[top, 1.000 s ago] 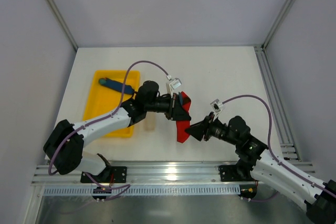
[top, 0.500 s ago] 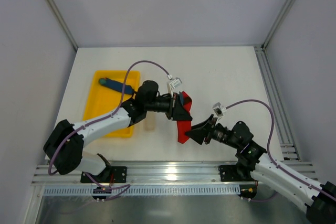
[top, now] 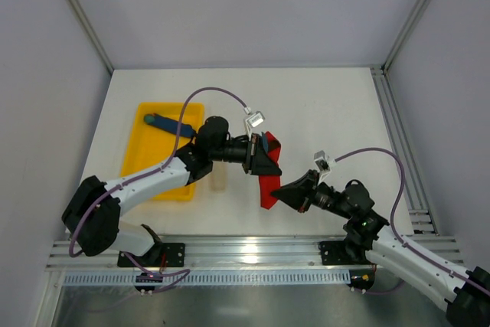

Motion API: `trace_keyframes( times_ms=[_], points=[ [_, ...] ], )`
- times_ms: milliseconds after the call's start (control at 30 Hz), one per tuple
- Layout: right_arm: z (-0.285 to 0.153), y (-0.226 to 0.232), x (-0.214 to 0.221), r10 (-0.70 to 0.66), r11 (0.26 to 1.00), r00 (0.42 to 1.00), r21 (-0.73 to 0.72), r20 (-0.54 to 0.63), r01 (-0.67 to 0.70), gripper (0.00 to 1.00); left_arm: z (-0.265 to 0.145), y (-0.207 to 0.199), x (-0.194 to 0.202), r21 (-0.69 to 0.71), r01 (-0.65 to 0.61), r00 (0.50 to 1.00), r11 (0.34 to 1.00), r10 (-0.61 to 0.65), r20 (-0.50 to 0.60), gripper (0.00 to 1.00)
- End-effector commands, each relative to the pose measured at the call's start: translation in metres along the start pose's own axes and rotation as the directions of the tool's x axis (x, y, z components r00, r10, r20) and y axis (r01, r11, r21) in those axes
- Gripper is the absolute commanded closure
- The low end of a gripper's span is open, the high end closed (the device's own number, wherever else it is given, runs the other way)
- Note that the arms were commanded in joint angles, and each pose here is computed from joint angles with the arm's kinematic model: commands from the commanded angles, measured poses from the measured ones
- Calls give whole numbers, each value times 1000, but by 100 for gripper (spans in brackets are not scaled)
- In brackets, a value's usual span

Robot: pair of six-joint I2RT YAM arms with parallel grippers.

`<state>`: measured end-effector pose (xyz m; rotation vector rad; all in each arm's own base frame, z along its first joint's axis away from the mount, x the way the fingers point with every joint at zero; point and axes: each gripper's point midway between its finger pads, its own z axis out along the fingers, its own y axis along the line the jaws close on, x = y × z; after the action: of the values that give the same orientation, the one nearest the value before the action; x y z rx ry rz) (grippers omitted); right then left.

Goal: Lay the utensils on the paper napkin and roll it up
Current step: Roll the napkin.

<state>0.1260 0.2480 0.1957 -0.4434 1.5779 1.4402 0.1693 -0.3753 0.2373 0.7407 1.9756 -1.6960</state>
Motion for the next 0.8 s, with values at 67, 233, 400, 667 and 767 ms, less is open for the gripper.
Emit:
trace_keyframes(
  times_ms=[67,233,400,667,767],
  points=[
    [-1,-2,-1,6,998,999,60,-53,-3,65,-5,-35,-30,76,-101,993,992,95,76,100],
    [-10,7,-20,-13,992,998,126,-65,21,41,-5,-26,-21,52,-91,995,994,88,56,100],
    [-7,14,-41,-47,986,996,158,-80,59,41,-6,-19,-15,33,-92,995,995,90,52,100],
    [11,5,-41,-38,982,990,178,-138,63,45,-12,-24,-19,11,-109,993,994,108,54,100],
    [14,6,-43,-44,984,991,165,-128,65,49,-15,-28,-22,4,-122,990,992,122,67,100]
  ],
)
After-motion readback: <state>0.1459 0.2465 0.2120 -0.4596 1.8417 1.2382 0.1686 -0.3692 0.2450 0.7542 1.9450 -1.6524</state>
